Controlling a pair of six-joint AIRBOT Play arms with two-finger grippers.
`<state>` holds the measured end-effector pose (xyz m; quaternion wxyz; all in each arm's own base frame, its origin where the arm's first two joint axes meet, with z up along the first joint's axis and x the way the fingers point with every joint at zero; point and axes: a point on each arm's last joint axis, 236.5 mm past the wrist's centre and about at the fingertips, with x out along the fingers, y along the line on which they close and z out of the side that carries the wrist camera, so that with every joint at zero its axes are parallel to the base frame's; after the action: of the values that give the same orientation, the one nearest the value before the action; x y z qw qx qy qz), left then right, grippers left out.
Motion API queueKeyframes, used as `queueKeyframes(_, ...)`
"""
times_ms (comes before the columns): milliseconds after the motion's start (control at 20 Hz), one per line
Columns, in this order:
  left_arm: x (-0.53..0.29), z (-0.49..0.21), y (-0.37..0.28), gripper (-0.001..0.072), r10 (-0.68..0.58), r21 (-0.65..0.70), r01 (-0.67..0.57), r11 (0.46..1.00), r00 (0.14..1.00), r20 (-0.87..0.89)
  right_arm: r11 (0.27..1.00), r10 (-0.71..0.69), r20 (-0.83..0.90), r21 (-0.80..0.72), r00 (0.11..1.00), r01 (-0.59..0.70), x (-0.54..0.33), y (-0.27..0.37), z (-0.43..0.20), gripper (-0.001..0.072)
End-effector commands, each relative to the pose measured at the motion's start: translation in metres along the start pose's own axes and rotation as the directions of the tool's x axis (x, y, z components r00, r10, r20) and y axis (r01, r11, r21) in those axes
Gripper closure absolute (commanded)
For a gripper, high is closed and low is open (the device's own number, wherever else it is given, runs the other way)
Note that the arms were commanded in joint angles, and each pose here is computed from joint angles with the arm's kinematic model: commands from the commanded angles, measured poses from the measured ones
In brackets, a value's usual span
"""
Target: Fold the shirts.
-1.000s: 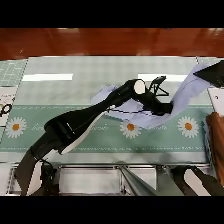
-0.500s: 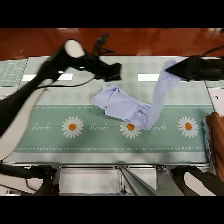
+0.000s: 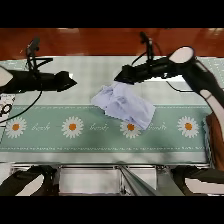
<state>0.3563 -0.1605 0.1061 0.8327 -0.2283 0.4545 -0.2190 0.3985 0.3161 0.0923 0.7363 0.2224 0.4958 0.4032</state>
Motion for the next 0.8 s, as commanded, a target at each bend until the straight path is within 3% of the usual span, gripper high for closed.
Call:
queueKeyframes(0,-0.014,-0.015,0.014,0.0686,0.023,-0.013,-0.023,1.000,0.999,0.031,1.000,0.008,-0.051,0.002,0.999,-0.008,0.048,-0.005,-0.004,0.0683)
queueKeyframes(450,-0.012,-0.010,0.016,0.0686,0.028,-0.012,-0.027,1.000,0.998,0.050,0.998,-0.042,-0.023,0.041,0.999,0.043,0.073,-0.041,0.002,0.0683)
queueKeyframes(750,-0.012,-0.010,0.016,0.0686,0.028,-0.012,-0.027,1.000,0.998,0.051,0.988,-0.143,-0.002,0.054,0.990,0.143,0.077,-0.071,0.006,0.0682)
